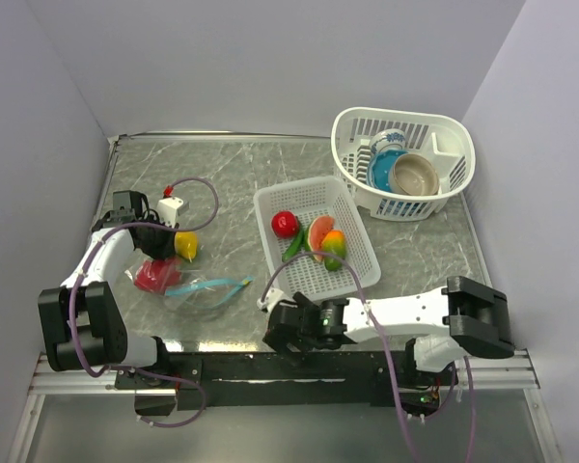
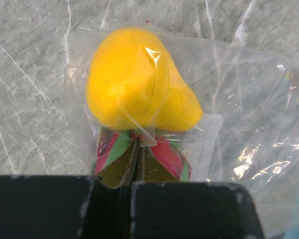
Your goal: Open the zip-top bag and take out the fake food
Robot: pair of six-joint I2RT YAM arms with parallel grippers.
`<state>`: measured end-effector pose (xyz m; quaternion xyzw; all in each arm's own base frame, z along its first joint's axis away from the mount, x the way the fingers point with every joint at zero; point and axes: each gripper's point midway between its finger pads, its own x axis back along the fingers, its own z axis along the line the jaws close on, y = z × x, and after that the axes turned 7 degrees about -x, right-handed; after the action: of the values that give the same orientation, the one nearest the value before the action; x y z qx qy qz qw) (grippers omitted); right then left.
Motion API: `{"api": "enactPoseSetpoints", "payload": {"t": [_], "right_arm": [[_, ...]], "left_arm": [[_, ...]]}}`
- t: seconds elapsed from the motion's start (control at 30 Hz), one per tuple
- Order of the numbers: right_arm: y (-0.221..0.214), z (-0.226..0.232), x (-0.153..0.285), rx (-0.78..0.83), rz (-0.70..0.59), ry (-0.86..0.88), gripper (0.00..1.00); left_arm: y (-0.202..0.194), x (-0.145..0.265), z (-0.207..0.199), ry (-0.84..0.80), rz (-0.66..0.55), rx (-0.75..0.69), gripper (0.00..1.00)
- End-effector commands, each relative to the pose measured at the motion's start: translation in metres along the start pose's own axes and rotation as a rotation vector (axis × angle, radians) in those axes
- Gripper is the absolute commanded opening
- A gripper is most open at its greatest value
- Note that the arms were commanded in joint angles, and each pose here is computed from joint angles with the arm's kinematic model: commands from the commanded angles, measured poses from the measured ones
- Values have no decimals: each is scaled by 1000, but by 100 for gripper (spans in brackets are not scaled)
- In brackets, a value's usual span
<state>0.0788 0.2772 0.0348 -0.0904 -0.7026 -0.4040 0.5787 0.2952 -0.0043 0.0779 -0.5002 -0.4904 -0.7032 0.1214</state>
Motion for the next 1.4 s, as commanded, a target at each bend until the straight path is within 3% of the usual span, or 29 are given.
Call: {"api": "enactPoseSetpoints", "payload": {"t": [0.0,0.27,1.03,1.37], "right_arm": [[60,-21,12,-14,-174,-91,100],[70,-17,-7,-22,-123,-38,100],[152,24,-39,28,-223,76,100],[167,48,-50,2,-190,163,100]], "left_arm": [[-2,4,-4,-10,19,-2,1],[-3,0,-2,-12,21,-1,1],[2,7,-4,-14,7,-19,1],[0,7,-5,-14,11,-25,1]]}}
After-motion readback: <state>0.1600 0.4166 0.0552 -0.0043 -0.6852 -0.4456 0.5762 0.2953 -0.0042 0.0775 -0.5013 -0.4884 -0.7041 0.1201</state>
